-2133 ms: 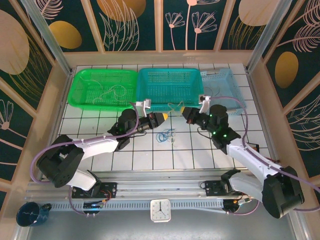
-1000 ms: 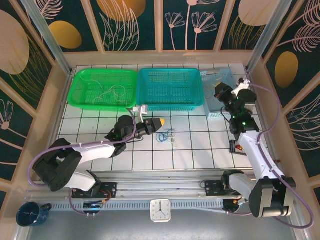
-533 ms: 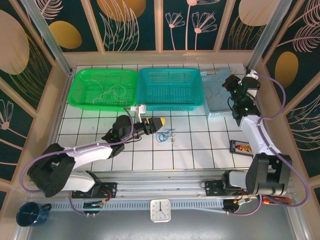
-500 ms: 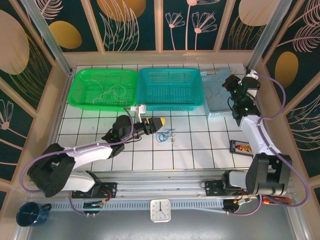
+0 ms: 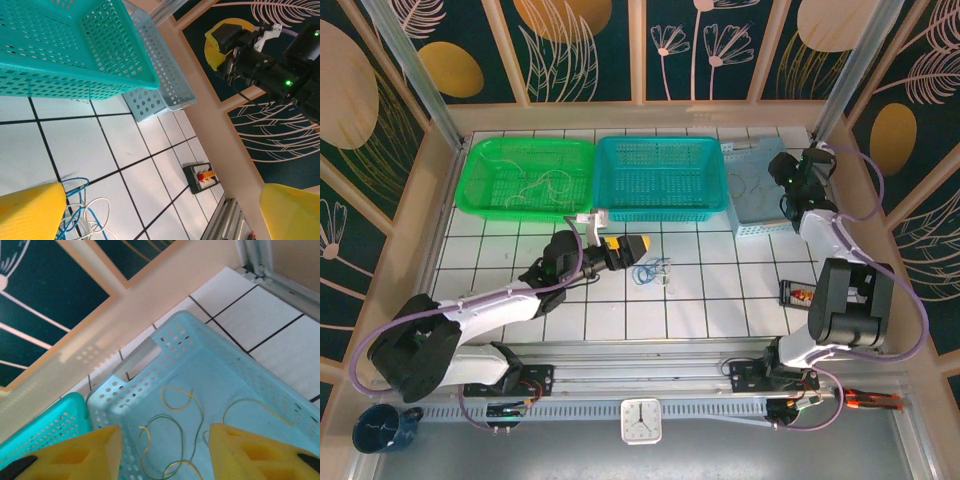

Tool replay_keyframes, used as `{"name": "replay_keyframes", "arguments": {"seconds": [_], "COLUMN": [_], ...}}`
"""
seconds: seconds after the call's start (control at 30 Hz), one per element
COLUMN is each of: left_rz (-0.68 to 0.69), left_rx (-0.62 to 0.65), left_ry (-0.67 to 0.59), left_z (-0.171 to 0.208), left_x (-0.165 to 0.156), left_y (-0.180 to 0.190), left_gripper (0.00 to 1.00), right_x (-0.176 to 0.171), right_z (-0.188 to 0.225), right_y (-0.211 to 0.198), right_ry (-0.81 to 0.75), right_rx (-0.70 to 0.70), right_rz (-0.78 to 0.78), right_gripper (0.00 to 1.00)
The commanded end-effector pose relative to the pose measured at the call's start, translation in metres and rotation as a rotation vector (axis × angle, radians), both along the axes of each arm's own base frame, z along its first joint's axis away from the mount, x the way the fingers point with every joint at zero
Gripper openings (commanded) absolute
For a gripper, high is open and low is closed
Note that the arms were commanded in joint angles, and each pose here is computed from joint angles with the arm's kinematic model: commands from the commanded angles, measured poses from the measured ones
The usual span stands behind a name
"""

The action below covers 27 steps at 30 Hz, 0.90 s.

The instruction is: Untangle the cables

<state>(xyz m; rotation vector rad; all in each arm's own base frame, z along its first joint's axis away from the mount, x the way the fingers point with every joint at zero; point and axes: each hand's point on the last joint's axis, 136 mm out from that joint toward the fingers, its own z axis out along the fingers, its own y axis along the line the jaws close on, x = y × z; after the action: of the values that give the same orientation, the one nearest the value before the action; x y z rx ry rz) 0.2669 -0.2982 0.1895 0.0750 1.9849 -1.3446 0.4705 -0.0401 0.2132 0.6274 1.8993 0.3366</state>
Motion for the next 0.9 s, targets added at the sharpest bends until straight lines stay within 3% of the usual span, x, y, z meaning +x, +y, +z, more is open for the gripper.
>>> {"name": "replay_keyframes", "arguments": {"seconds": [0.0, 0.2, 0.4, 0.67, 0.87], "left_rz": [0.026, 0.081, 0.260, 0.436, 0.479], "left_rx": [0.020, 0.064, 0.097, 0.166, 0.197], "left_ry": [-0.031, -0.043, -0.053, -0.090, -0.080], "left_z": [0.004, 0.002, 0.011, 0.036, 0.054], "left_x": [0.003, 0.011, 0.030, 0.046, 0.053], "left_y": [0.005, 0.014, 0.052, 0.094, 0.100], "left_gripper": [0.99, 0.99, 0.99, 0.99, 0.99], "right_x": [-0.004, -0.034, -0.085, -0.154, -0.189], "right_z": [0.044, 0.062, 0.059, -0.008, -0.064], "right_y": [0.013, 0.052, 0.112, 0.192, 0.236], "right_ry": [-0.102, -0.149, -0.159, -0.038, 0.076], "right_rx": [0.000, 0.068, 0.108, 0.135, 0.130], "right_rz": [0.075, 0.193, 0.340, 0.533, 0.645], "right_gripper": [0.51, 0.50, 0.51, 0.51, 0.51]}}
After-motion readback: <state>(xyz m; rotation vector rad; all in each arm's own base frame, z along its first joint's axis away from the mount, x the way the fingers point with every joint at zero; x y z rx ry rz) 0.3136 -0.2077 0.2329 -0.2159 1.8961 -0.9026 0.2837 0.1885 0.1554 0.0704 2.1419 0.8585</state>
